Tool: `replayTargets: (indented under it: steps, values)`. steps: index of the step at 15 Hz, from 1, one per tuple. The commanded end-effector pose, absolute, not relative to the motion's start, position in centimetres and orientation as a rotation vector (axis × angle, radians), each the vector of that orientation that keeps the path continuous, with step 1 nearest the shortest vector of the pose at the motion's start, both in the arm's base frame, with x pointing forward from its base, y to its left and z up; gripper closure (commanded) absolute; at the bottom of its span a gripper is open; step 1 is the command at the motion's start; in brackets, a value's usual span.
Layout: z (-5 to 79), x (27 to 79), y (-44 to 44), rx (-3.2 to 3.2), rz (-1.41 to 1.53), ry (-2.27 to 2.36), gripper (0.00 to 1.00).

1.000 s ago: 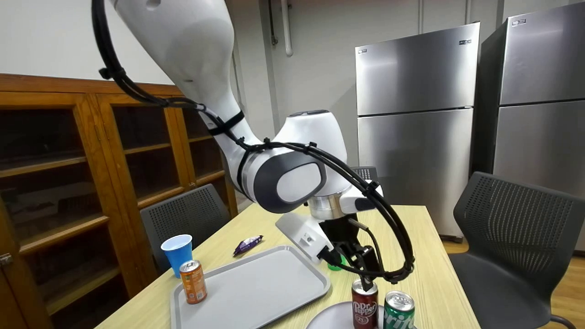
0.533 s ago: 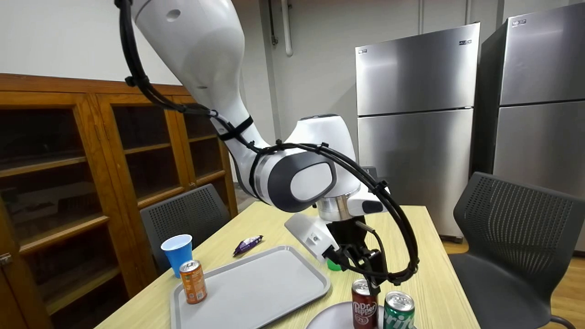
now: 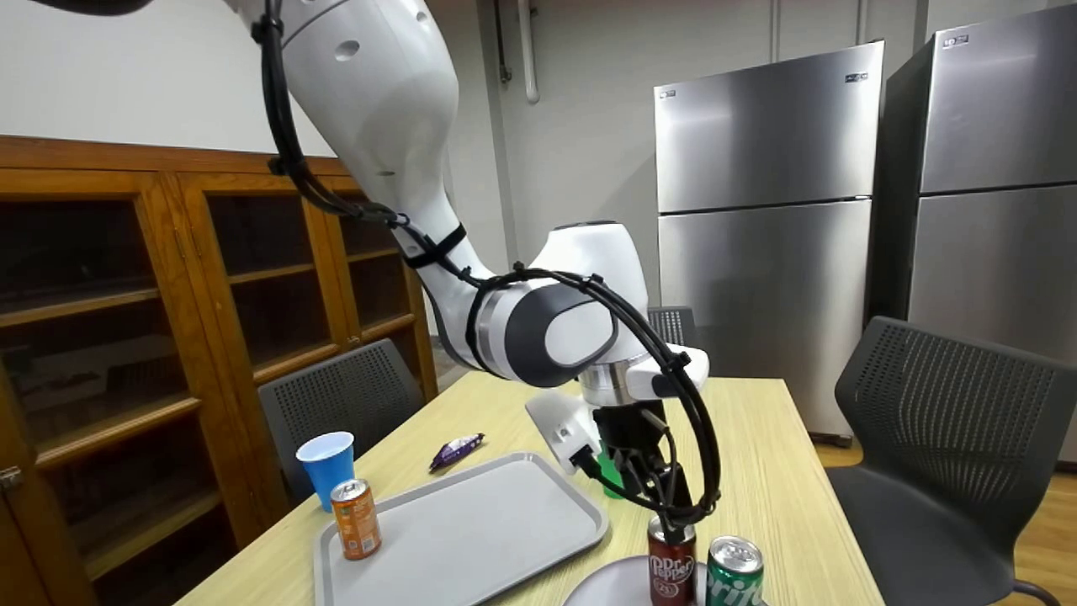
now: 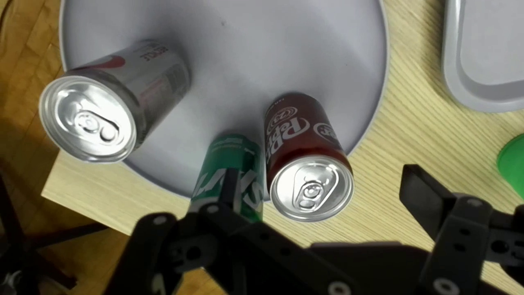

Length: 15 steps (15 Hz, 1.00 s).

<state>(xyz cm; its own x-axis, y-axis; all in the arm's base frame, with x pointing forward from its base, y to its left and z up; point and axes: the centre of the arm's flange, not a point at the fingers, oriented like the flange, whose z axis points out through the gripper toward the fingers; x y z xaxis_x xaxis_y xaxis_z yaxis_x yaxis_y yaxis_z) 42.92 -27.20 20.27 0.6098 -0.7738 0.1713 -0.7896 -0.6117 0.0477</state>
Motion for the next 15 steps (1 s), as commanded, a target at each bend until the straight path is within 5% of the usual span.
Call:
replayTargets:
  steps: [1, 15]
  values:
    - [19.6, 44.7, -27.5, 2.657, 0.162, -1.405, 0.00]
    - [16.6, 46.4, -28.4, 2.560, 0.078, -1.497, 0.00]
